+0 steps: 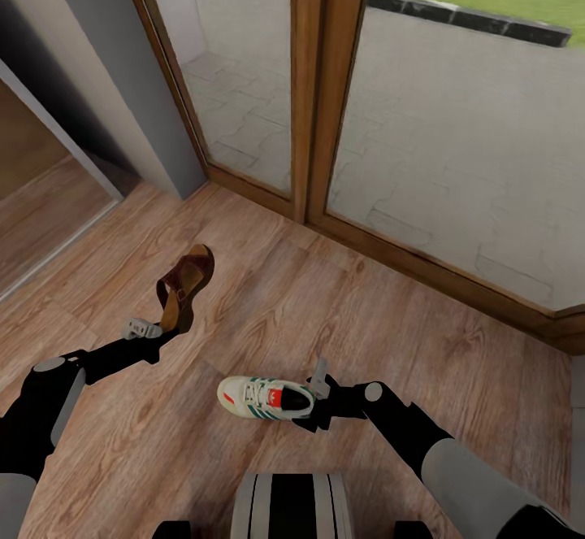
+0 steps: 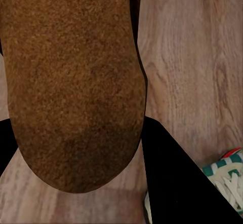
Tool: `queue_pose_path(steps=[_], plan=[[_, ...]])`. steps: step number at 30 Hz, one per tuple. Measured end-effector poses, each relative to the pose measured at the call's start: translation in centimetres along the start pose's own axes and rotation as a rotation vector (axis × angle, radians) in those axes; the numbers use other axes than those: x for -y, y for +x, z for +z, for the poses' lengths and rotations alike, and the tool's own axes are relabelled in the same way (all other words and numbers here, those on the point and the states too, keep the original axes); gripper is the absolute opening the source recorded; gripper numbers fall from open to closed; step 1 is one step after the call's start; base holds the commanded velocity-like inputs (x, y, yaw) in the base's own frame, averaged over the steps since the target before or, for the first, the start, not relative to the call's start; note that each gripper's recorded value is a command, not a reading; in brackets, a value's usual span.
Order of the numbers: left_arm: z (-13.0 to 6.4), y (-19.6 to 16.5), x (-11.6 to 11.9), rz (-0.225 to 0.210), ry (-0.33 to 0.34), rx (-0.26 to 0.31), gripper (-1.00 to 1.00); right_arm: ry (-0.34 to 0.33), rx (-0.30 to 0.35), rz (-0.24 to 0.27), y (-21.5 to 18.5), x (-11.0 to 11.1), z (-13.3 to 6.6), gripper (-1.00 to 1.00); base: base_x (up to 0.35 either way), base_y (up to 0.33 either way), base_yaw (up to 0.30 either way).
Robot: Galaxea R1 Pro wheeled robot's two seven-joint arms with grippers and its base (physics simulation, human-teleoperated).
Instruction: Pick up the two gym shoes and the two sandals from the corridor floor and place them onto the hallstand (shoe rack) in the corridor, making sure they are on the rack and not on the floor. Arrange them so the two gym shoes are next to each other and the two sandals are next to each other.
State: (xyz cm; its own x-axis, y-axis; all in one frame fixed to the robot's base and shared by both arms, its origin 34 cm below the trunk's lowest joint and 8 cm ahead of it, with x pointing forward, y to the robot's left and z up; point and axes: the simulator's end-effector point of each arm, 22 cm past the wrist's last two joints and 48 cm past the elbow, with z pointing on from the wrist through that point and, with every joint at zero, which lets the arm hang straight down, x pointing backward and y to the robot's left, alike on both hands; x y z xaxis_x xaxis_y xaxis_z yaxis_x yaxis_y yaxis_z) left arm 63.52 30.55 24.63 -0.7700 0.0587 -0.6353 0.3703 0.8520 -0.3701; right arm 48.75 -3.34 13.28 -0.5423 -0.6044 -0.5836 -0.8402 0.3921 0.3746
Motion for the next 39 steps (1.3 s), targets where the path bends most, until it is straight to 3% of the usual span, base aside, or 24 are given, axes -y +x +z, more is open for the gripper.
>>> queue_pose_path(steps=[12,39], plan=[[1.2,2.9,-0.5,-0.024,0.002,-0.044,-1.0,-0.03,-0.019,0.034,2.2,-0.8,1.5,1.0,0.0,0.0,0.0],[1.4,3.7,-0.6,-0.034,0.003,-0.055,-1.0,-0.033,-0.027,0.043,2.8,-0.9,1.7,1.0,0.0,0.0,0.0]])
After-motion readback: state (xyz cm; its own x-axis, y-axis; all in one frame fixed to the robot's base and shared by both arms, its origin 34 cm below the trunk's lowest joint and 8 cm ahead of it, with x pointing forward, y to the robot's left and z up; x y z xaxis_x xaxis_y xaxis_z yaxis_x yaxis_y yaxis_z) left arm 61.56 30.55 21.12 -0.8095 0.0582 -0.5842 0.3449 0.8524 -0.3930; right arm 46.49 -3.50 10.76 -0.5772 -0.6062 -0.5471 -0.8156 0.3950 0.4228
